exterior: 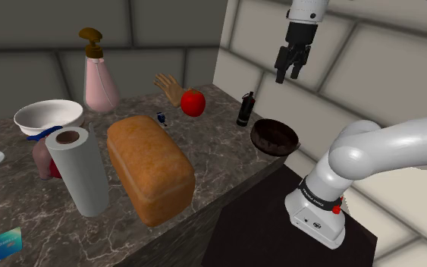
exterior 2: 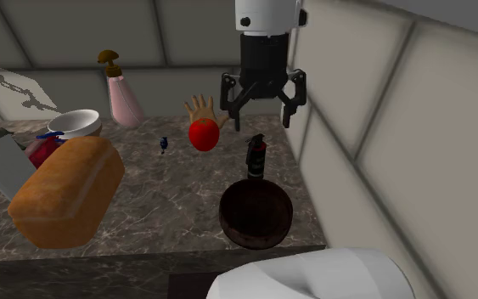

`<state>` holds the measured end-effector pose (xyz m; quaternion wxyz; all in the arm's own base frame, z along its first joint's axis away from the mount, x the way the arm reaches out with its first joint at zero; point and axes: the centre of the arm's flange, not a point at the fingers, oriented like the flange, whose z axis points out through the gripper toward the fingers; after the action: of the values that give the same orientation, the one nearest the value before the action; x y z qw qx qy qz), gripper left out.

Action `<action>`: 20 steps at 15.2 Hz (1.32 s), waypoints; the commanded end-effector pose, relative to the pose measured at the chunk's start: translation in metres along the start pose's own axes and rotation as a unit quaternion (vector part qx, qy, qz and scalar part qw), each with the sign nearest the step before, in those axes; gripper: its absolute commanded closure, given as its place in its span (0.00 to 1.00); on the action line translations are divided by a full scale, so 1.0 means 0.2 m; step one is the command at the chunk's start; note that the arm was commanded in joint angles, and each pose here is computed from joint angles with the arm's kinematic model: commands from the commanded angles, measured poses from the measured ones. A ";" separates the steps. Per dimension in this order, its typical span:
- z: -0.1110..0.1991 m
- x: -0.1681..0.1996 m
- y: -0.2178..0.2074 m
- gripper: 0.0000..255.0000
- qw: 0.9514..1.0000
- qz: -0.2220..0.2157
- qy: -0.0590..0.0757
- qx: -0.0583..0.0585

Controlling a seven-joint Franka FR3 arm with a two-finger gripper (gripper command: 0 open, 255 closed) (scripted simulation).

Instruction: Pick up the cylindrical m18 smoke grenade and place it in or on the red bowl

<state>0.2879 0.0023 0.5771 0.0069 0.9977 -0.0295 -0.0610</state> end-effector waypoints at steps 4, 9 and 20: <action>0.11 0.14 0.08 0.00 0.999 -0.040 0.010 0.017; 0.29 0.40 0.18 0.00 0.993 -0.106 0.027 0.045; 0.60 0.61 0.20 0.00 0.985 -0.154 0.039 0.066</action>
<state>0.3918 -0.0466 0.4499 -0.0675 0.9902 0.1207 -0.0206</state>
